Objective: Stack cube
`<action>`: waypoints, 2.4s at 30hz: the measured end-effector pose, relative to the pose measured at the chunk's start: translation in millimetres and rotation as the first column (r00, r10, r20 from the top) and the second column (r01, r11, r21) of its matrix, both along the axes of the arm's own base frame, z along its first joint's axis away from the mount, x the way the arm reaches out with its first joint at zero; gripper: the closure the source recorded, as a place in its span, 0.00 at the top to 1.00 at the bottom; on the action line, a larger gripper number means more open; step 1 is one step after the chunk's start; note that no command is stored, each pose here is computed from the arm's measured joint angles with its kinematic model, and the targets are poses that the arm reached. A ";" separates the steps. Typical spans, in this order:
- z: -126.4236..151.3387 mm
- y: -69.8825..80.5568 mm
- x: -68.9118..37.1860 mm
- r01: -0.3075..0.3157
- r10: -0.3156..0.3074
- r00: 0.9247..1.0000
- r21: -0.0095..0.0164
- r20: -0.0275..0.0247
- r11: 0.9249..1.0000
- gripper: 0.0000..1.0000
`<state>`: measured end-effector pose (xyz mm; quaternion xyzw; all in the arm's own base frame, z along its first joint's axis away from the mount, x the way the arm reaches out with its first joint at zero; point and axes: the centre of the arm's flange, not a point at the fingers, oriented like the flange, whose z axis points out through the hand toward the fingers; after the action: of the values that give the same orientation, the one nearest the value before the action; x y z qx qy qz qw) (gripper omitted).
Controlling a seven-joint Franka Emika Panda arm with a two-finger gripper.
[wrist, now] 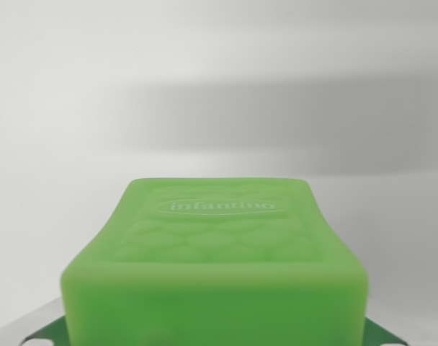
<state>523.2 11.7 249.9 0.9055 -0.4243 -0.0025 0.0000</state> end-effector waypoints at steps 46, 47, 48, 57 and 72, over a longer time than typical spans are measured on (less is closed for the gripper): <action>10.9 -29.8 -85.3 -0.248 0.248 0.969 0.002 -0.001 0.969 0.00; 11.2 -30.4 -87.1 -0.253 0.253 0.967 0.002 -0.001 0.967 0.00; 11.5 -31.0 -88.9 -0.259 0.259 0.966 0.002 0.000 0.966 0.00; 13.7 -36.7 -105.1 -0.304 0.304 0.953 0.002 0.000 0.953 0.00; 16.9 -45.4 -130.5 -0.375 0.375 0.927 0.003 0.001 0.927 0.00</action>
<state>392.7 -33.8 266.9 0.9699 -0.2437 -0.0029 -0.0008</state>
